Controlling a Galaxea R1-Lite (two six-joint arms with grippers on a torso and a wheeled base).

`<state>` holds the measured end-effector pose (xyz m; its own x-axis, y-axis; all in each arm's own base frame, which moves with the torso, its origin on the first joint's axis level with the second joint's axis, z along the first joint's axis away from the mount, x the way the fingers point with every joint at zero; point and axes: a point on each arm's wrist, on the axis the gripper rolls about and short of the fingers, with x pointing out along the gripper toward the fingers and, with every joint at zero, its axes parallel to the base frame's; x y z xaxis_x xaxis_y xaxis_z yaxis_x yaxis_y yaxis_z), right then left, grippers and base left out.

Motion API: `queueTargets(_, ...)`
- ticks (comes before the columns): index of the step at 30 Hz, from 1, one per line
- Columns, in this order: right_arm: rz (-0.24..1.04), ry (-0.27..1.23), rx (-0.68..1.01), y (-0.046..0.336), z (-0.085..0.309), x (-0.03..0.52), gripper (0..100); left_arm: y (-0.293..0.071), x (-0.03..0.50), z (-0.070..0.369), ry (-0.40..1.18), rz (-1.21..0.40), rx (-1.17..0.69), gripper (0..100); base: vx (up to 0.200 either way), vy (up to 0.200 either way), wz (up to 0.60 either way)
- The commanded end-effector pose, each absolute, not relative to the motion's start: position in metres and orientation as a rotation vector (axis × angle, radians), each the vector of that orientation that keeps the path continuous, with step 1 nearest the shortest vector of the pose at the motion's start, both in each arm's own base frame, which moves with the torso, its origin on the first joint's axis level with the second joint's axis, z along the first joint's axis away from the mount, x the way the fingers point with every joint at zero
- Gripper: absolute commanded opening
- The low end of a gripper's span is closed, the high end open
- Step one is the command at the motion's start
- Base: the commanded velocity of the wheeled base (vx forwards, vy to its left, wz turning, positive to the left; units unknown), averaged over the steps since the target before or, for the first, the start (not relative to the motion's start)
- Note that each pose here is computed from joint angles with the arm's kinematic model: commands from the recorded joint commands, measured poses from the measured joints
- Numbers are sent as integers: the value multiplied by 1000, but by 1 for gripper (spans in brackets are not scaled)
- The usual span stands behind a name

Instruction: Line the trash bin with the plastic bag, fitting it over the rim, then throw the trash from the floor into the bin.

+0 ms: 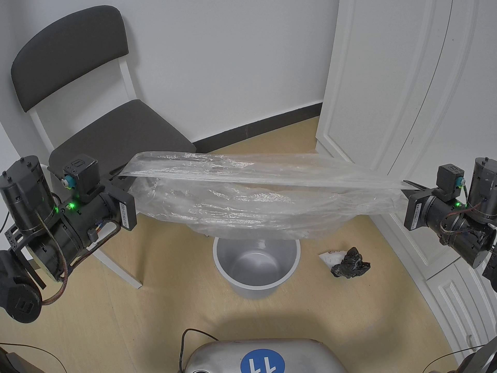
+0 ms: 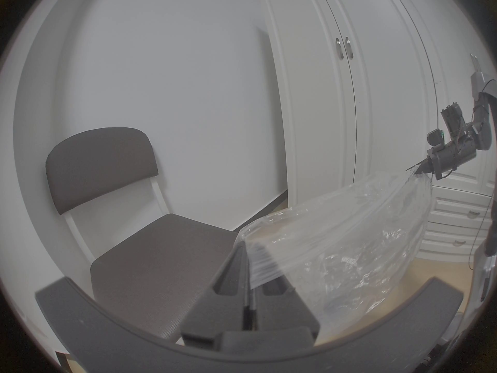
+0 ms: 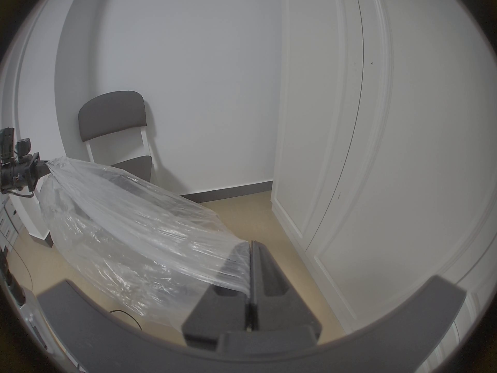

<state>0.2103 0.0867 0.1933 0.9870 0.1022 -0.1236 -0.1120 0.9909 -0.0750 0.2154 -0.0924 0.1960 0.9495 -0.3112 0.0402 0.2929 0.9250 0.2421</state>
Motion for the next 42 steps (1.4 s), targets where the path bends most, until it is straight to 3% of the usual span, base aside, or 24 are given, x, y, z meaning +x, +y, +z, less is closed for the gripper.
queueTargets(1, 92, 129, -95, 83, 191, 212, 0, -88, 218, 196, -74, -291, 237, 0, 0, 0, 0)
queueTargets(11, 100, 129, -104, 86, 188, 214, 0, -94, 223, 191, -60, -333, 243, 0, 0, 0, 0)
queueTargets(16, 168, 135, -111, 103, 172, 215, 0, -116, 223, 179, -38, -415, 252, 0, 0, 0, 0)
queueTargets(30, 209, 153, -124, 121, 151, 224, 0, -157, 229, 148, -121, -517, 285, 0, 0, 0, 0)
queueTargets(42, 355, -9, 34, 176, 120, 238, 0, -197, 218, 133, -190, -643, 239, 0, 0, 0, 0)
